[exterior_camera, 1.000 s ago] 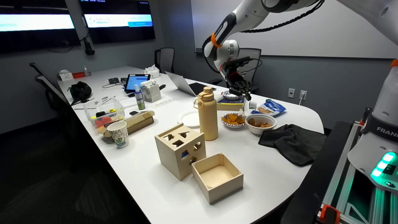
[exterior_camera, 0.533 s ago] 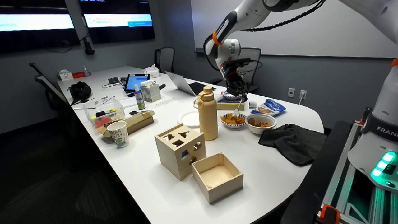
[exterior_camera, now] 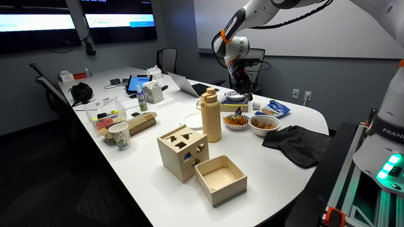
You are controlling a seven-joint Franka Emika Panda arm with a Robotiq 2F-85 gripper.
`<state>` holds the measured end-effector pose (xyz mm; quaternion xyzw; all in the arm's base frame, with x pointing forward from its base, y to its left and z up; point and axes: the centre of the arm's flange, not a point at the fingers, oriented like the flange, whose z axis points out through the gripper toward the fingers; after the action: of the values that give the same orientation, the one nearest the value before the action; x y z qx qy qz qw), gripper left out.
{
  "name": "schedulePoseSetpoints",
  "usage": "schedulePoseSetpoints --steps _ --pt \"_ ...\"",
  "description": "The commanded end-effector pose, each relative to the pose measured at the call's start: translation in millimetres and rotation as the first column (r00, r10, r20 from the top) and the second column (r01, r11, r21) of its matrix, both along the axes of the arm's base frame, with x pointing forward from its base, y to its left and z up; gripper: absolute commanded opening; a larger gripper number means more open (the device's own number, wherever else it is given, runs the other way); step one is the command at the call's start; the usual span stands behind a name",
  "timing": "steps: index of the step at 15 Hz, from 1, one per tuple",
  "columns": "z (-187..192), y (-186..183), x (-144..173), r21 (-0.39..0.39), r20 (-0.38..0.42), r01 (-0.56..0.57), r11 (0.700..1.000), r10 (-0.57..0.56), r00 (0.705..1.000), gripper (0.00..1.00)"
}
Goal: Use the silver cake spatula to stir the contents in the black and white bowl.
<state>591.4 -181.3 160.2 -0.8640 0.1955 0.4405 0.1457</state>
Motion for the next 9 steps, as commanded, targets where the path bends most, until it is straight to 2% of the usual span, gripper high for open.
schedulePoseSetpoints --steps 1,6,9 --pt "6 -8 -22 0.097 0.037 -0.025 0.995 0.022 0.999 0.01" --pt "-9 -20 -43 0.152 0.068 -0.042 0.987 0.032 0.997 0.01" --pt "-15 -24 -54 0.142 0.117 -0.013 0.990 -0.003 0.993 0.01"
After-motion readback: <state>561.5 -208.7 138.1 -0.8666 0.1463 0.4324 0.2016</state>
